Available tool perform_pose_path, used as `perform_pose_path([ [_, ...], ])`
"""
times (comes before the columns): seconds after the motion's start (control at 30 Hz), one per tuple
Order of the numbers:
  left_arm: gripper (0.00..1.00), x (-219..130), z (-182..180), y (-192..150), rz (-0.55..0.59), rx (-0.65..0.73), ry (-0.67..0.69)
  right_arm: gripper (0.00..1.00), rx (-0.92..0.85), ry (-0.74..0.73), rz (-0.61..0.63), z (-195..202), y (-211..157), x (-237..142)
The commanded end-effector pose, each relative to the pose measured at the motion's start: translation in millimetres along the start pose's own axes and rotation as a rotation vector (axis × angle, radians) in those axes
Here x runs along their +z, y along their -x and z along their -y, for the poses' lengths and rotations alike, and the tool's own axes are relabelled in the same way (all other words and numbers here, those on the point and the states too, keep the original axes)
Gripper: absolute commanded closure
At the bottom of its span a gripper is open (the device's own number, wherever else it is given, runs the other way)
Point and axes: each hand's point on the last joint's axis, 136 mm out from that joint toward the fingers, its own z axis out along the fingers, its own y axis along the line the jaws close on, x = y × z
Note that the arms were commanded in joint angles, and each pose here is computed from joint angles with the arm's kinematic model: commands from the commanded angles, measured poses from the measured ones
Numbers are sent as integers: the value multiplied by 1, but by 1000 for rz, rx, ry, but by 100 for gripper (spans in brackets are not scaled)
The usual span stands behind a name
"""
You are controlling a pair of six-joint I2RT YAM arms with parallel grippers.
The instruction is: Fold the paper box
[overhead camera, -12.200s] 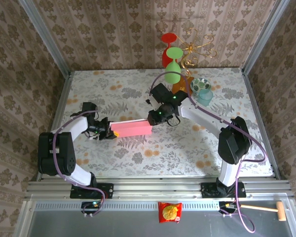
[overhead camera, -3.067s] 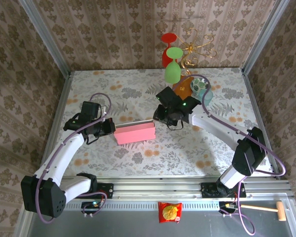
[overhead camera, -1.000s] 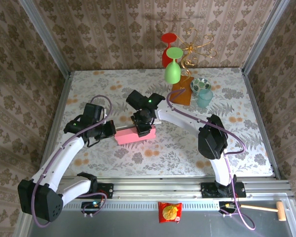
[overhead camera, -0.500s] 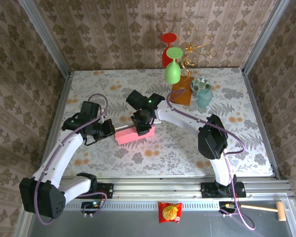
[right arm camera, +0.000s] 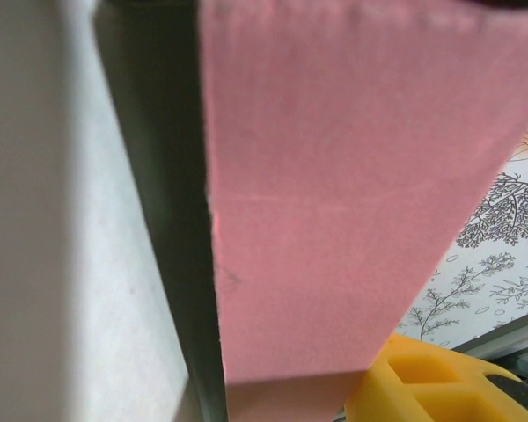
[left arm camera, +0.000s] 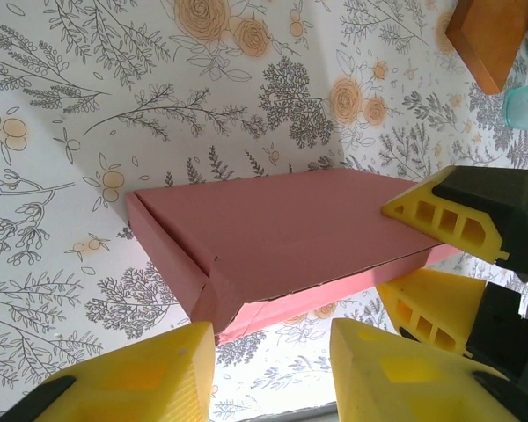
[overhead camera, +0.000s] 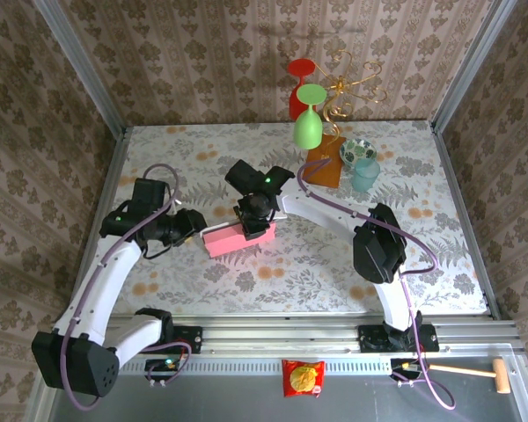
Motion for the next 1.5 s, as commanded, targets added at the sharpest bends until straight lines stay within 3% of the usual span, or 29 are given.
perform_pose_path([
  [0.0, 63, -6, 1, 1, -18, -4, 5, 56, 64, -24, 54, 5, 15, 11],
  [0.13, 71, 3, 0, 4, -46, 24, 9, 57, 62, -20, 54, 3, 15, 11],
  [0.5, 72, 15, -9, 3, -82, 115, 92, 59, 55, -21, 50, 0, 16, 12],
  [0.7, 81, 23, -13, 4, -96, 147, 138, 60, 52, -19, 48, -1, 15, 12],
  [1.2, 81, 26, -21, -3, -126, 211, 220, 61, 48, -14, 41, -1, 15, 14],
  [1.47, 86, 27, -31, -7, -137, 225, 257, 61, 48, -13, 39, -1, 15, 15],
])
